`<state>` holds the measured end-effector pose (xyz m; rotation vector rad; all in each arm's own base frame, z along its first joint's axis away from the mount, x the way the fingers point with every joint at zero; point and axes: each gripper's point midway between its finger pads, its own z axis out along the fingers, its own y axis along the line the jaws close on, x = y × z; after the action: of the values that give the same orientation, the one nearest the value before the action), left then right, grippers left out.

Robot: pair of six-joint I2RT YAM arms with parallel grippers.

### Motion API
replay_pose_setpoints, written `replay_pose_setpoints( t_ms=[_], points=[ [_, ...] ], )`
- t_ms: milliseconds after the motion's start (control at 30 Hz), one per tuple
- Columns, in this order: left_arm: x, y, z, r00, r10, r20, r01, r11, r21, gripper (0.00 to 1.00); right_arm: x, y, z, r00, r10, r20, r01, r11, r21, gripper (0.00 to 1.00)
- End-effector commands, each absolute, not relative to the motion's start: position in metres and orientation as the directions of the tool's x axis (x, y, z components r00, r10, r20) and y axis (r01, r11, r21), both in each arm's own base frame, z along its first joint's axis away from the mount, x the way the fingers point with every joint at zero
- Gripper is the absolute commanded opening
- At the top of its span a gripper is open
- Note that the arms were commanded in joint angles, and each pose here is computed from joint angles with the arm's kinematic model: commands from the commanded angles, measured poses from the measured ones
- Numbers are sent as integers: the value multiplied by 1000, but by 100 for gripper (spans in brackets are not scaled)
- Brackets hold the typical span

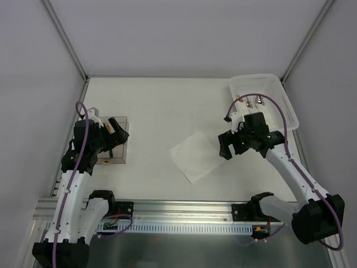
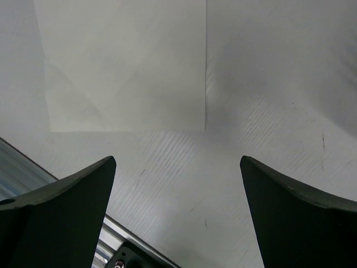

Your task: Place the utensils on the paper napkin and roll it up

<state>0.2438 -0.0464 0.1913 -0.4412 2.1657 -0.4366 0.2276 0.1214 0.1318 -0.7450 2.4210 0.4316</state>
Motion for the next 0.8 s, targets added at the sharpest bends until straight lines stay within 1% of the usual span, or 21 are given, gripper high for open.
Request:
replay_pose_setpoints(
  t_ms=[0, 133, 167, 233, 267, 367, 467, 633, 767],
  points=[
    [244, -40, 186, -571, -456, -683, -187, 882, -432, 99, 236, 132, 131, -688, -383, -616, -575, 806, 141, 99],
    [251, -36, 191, -559, -470, -683, -218, 878, -426, 99, 239, 147, 117, -725, -380, -574, -552, 819, 154, 99],
    [253, -34, 190, -560, -481, -675, -238, 873, -425, 99, 240, 150, 108, -746, -384, -544, -541, 825, 161, 99],
    [256, -33, 194, -547, -505, -667, -261, 861, -437, 99, 240, 162, 107, -759, -379, -529, -536, 825, 178, 99],
    [258, -32, 195, -544, -514, -663, -272, 856, -440, 99, 242, 164, 100, -773, -386, -504, -526, 834, 168, 99],
    [259, -31, 196, -528, -547, -650, -304, 836, -457, 99, 247, 176, 97, -780, -384, -494, -510, 848, 146, 98],
    [258, -33, 190, -537, -563, -629, -318, 825, -467, 99, 248, 185, 88, -799, -378, -468, -486, 863, 134, 95],
    [255, -31, 183, -536, -578, -615, -347, 815, -464, 99, 247, 203, 72, -796, -415, -440, -497, 864, 84, 93],
    [254, -30, 179, -539, -584, -607, -365, 811, -457, 99, 255, 216, 68, -812, -391, -433, -473, 876, 96, 91]
  ],
)
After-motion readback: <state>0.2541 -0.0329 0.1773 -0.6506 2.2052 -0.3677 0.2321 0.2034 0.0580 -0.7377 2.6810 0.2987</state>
